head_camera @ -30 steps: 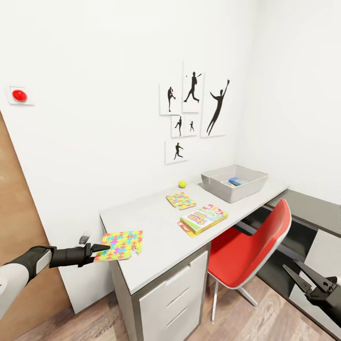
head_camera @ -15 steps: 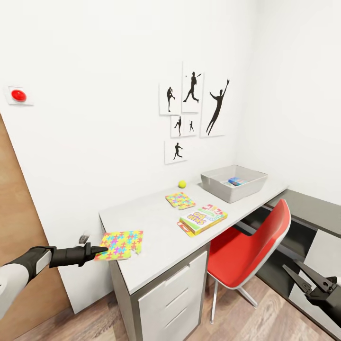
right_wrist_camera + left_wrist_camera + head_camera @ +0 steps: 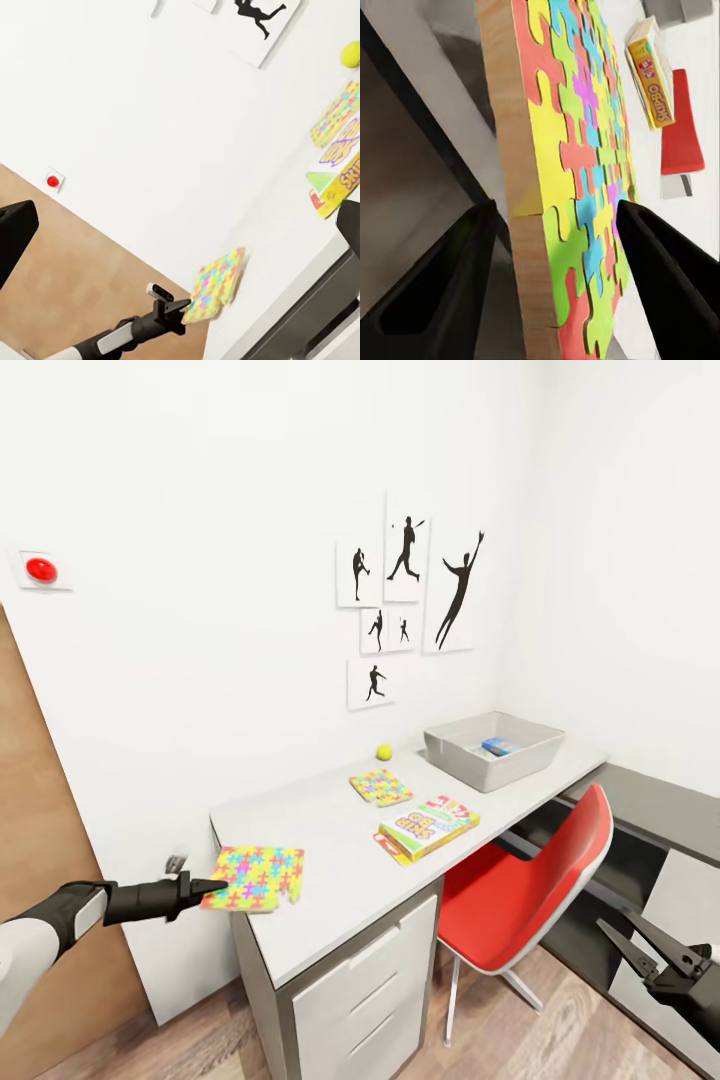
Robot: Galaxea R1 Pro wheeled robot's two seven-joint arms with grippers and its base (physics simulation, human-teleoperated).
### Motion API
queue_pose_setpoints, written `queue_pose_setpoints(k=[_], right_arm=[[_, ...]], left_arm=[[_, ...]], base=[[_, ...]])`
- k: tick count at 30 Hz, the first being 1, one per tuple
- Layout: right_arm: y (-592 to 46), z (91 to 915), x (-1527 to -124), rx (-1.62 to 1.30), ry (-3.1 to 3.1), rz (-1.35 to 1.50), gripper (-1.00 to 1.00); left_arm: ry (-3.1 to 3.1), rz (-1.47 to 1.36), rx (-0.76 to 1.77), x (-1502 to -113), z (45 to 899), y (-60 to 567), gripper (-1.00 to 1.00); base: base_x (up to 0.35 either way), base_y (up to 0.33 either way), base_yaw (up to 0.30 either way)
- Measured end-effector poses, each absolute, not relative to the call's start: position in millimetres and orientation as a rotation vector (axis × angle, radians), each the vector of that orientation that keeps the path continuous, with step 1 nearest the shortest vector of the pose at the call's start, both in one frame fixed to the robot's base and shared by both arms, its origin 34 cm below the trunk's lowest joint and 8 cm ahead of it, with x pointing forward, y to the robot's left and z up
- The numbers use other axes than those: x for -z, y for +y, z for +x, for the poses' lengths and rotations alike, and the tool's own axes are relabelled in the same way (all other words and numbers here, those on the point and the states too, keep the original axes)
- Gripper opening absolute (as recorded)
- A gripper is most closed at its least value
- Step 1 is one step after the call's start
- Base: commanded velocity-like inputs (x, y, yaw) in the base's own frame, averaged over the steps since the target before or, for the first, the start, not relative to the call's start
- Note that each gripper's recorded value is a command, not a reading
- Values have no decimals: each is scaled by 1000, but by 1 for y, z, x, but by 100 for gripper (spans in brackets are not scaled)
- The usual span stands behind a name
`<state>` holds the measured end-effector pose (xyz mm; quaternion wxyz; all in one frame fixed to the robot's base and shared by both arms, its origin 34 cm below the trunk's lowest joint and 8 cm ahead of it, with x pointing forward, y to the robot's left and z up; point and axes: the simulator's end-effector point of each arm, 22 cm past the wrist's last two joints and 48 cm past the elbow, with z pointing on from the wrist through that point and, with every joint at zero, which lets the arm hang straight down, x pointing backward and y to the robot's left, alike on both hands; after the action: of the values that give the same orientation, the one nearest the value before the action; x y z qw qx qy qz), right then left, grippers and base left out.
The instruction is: Put all the toys in the child's room - the three board games (two on the bed and one on the table), the two jigsaw puzzles on the table, and the tennis ball on the table - inside the toy box on the table in the child's room.
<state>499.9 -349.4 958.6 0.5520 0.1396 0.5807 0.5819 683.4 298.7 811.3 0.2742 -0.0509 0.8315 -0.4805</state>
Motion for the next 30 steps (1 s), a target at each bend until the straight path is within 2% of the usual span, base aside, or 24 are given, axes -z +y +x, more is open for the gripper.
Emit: queue_pose_setpoints(k=[15, 30], right_arm=[[-349, 503, -984, -1366, 1378, 331, 100], [-348, 504, -1009, -1364, 1375, 328, 100]], left_arm=[[2056, -23, 1553, -898, 673, 285, -100], [2008, 79, 1533, -959, 670, 312, -100]], base=[[0, 0, 0], [0, 0, 0]])
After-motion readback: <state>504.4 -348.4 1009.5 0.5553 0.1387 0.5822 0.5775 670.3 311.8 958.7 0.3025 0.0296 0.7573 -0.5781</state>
